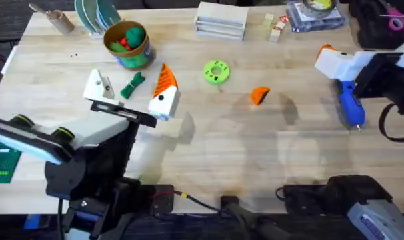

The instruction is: Pick up the gripper from the table and insert it into the empty holder that is missing its gripper. Then pick up a screw, insert it into the mounting hole, and use the screwdriver to tighten it. Finally, clean up the table by picking up the vegetable and placing it into the bucket.

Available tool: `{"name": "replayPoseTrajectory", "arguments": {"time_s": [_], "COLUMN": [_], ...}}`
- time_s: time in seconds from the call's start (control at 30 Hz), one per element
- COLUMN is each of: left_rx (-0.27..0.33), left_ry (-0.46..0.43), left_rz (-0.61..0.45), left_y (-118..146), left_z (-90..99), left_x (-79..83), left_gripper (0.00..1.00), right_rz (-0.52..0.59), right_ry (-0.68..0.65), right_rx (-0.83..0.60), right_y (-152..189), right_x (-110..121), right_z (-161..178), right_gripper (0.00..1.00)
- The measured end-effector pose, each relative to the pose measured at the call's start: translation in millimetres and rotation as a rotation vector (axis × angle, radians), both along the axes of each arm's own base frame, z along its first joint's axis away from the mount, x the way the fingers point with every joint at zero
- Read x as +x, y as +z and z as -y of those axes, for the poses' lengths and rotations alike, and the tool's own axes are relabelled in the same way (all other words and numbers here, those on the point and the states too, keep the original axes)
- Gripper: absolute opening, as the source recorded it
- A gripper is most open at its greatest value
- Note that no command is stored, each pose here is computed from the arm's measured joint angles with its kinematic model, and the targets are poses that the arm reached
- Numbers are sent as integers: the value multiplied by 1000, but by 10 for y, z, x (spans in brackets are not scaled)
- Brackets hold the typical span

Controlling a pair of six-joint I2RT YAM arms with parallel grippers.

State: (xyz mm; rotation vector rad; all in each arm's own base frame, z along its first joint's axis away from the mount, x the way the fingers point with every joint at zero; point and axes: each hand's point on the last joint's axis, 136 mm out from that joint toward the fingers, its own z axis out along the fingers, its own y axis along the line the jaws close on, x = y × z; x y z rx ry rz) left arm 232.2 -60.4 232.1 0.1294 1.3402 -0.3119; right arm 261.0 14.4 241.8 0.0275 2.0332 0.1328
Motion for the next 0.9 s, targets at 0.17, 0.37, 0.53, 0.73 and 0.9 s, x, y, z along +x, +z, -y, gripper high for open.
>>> {"name": "replayPoseTrajectory", "arguments": {"time_s": [0.17,0.37,0.53,0.73,0.9], "left_rx": [2,17,48,59,59], "left_ry": [-1,6,6,6,6], "left_rz": [-10,-92,-246,-302,-302], "left_y": [-31,-231,-615,-755,-754], "left_z": [3,-1,3,1,1], "left_x": [7,46,69,63,63], "left_gripper": [993,993,993,993,993], "right_rz": [0,0,0,0,0], "right_ry": [0,0,0,0,0], "right_rx": [0,0,0,0,0], "right_y": [1,1,1,0,1], "right_x": [0,0,0,0,0], "right_z": [0,0,0,0,0], "right_gripper": [991,991,991,993,991]}}
